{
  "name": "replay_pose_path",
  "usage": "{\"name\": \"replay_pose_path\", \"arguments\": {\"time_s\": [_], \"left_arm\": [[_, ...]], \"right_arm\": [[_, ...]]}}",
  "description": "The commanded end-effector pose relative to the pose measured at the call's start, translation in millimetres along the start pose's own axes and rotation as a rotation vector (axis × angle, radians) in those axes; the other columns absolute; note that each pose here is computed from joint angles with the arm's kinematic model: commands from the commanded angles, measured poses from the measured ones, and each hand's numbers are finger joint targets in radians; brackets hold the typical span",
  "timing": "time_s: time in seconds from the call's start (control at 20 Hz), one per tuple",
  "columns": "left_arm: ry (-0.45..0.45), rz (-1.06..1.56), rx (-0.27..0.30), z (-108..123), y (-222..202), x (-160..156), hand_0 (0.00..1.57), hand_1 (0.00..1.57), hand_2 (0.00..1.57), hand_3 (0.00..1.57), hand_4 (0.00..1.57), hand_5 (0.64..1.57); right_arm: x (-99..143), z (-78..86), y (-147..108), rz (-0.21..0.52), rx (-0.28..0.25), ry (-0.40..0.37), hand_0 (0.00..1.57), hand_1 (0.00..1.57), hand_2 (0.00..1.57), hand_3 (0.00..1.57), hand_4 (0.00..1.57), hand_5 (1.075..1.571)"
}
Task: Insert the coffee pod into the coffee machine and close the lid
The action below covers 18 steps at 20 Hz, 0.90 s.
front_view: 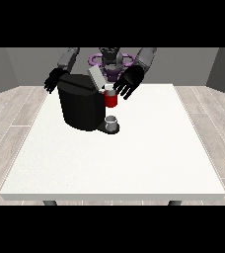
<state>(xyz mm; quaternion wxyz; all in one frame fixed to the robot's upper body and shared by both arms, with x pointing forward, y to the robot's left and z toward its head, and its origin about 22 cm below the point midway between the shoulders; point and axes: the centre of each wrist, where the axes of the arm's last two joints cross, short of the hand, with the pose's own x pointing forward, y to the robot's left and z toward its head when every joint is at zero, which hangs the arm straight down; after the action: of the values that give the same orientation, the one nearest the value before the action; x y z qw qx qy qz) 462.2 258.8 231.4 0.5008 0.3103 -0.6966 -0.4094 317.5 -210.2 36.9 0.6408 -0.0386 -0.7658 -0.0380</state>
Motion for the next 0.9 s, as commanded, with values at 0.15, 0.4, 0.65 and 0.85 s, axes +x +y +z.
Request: {"name": "replay_pose_path", "arguments": {"time_s": [0.15, 0.4, 0.65, 0.85], "left_arm": [[0.051, -0.073, -0.056, -0.2, -2.6, -2.3, 0.0, 0.0, 0.0, 0.0, 0.0, 1.571], [0.03, -0.067, -0.093, 1.2, -3.1, -2.2, 0.0, 0.0, 0.0, 0.0, 0.0, 1.571], [0.019, -0.069, -0.125, 0.8, -26.7, 2.3, 0.0, 0.0, 0.0, 0.0, 0.0, 1.571], [0.021, -0.051, -0.14, 8.1, -42.8, -6.7, 0.0, 0.0, 0.0, 0.0, 0.0, 1.571]], "right_arm": [[-8.4, 7.3, -9.4, 0.028, 0.045, 0.02, 0.0, 0.0, 0.0, 0.0, 0.34, 1.571], [-18.4, 9.0, -12.8, 0.009, -0.017, 0.031, 0.0, 0.0, 0.0, 0.0, 0.42, 1.571], [-22.1, 9.7, -2.0, -0.009, -0.037, 0.059, 0.0, 0.0, 0.0, 0.0, 0.38, 1.571], [-39.8, 25.8, -26.5, -0.023, -0.04, 0.087, 0.0, 0.0, 0.0, 0.0, 0.39, 1.571]]}}
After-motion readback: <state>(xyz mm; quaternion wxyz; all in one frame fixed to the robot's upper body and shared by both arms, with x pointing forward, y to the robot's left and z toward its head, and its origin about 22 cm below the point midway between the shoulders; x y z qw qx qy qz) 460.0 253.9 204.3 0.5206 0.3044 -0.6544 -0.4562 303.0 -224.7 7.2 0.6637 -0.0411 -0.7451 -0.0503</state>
